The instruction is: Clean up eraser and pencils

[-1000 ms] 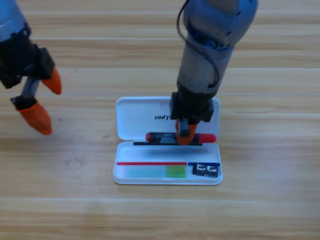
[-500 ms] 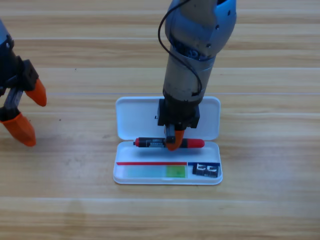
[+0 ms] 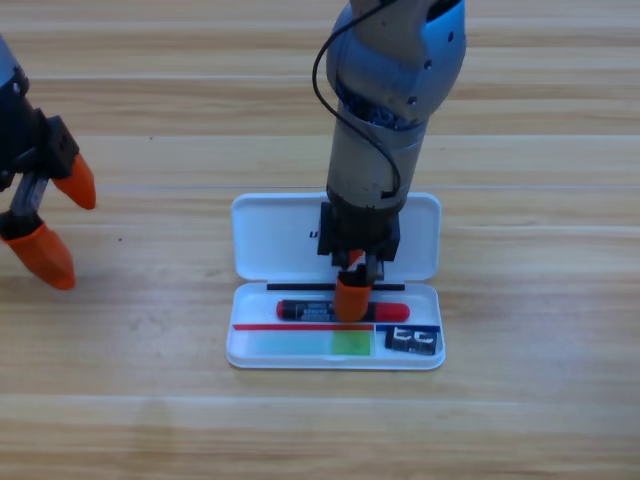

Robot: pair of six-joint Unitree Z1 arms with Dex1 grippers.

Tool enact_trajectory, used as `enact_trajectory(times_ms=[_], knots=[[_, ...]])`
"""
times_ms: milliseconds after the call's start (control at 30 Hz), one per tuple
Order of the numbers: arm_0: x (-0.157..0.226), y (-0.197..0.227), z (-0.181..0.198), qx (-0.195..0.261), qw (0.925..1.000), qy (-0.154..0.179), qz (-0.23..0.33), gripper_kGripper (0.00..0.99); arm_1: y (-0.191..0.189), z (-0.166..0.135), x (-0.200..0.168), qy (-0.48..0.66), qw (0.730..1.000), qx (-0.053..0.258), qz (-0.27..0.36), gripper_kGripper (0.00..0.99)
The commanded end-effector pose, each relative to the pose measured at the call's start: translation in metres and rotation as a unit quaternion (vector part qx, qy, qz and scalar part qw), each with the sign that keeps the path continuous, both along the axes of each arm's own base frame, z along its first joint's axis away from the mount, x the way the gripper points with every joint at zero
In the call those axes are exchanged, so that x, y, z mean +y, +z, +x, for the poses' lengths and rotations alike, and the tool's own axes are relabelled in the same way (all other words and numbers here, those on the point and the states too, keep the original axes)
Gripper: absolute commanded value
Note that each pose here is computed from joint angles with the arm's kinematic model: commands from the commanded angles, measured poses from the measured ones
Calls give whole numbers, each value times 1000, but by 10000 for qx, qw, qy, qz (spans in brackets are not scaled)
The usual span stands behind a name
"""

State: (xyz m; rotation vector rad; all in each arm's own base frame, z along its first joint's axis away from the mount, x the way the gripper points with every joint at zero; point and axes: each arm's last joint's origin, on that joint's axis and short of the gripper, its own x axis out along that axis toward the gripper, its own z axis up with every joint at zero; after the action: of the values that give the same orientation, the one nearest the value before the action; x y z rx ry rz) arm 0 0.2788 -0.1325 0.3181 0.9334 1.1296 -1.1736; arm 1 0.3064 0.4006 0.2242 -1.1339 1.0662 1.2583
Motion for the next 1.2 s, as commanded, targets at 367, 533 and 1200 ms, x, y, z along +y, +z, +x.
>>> enact_trajectory(times_ms=[367, 533, 1200], knots=[[-3, 28, 45, -595, 9962, 133, -623, 871, 187, -131, -139, 124, 9585, -6, 2848, 988], [-12, 19, 88, -594, 9926, -40, -1057, 620, 204, -170, -193, 71, 9281, -269, 3712, 989], [-54, -139, 183, 789, 9647, -832, -2371, 0, 179, -201, -227, 226, 9193, 16, 3929, 989]])
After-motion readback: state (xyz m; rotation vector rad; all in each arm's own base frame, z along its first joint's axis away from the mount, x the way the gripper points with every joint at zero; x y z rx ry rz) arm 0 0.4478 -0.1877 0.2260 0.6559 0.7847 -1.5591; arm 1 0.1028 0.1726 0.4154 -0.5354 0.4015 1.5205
